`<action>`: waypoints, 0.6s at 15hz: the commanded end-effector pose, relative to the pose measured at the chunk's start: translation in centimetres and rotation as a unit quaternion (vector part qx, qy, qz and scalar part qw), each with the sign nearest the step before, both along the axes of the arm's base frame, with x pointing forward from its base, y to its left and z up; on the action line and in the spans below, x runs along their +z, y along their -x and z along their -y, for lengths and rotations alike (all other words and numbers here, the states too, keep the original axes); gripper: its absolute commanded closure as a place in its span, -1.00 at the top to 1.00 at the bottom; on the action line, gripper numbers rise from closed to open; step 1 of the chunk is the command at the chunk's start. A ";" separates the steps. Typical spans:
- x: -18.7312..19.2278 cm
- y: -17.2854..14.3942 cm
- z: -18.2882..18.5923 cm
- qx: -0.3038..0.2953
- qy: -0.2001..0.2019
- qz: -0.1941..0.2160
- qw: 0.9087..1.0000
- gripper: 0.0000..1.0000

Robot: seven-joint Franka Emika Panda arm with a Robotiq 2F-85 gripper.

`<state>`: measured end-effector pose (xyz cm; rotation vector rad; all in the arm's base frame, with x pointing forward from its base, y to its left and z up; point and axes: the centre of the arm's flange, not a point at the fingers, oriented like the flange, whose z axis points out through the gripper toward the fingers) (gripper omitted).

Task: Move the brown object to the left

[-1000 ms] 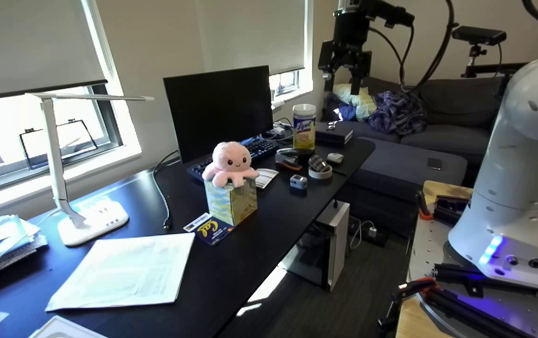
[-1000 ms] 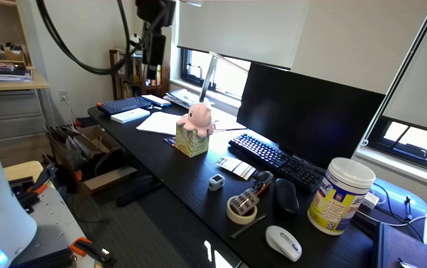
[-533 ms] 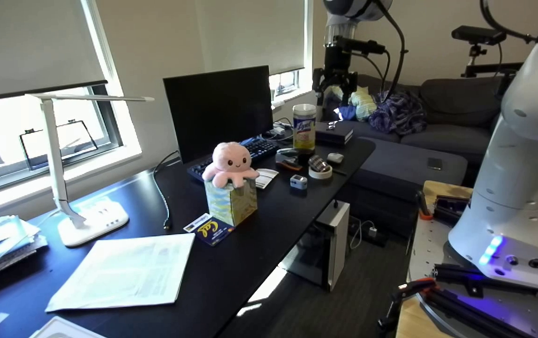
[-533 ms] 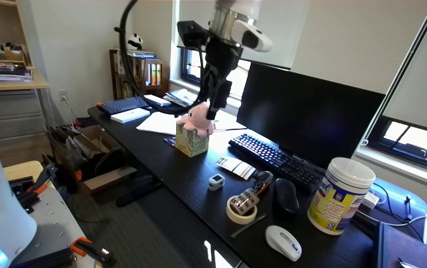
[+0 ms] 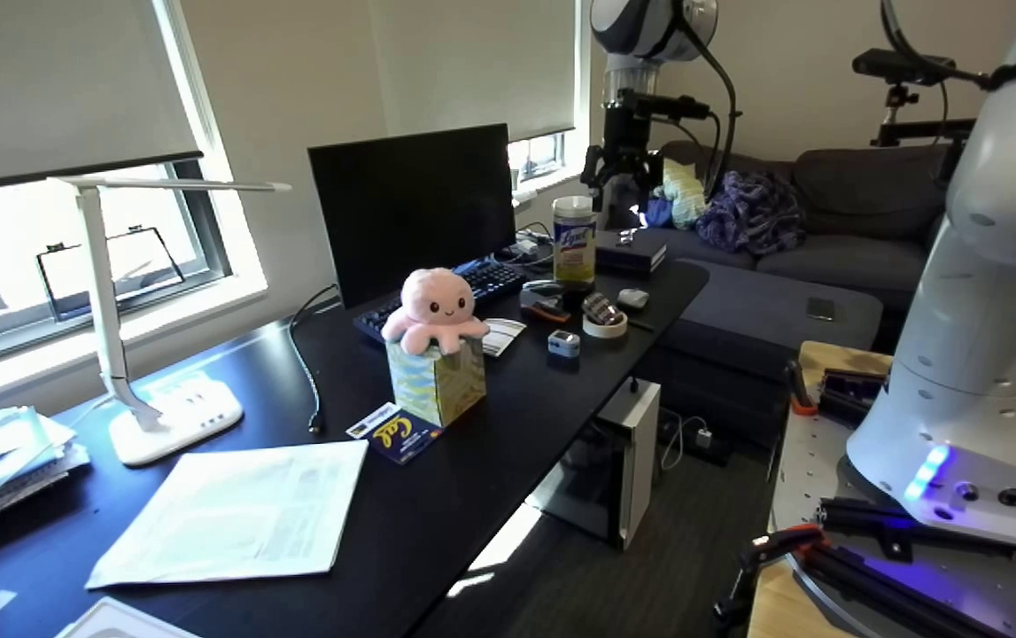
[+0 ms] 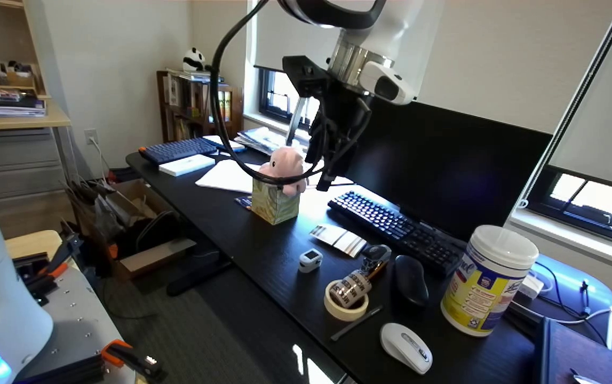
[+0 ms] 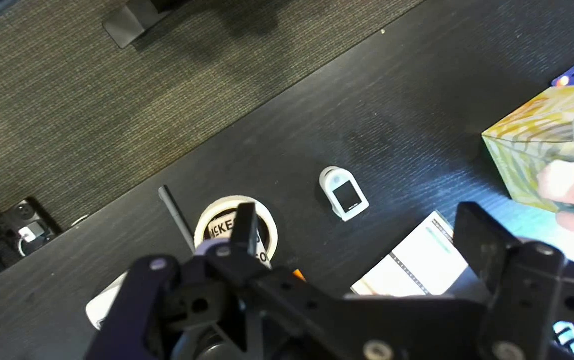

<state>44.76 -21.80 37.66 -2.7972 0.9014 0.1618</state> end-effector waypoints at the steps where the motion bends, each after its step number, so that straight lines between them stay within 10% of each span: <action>1: -4.4 -1.6 -0.2 0.037 0.072 -0.024 0.996 1.00; 9: -15.2 -4.3 1.1 0.153 0.147 -0.041 0.976 1.00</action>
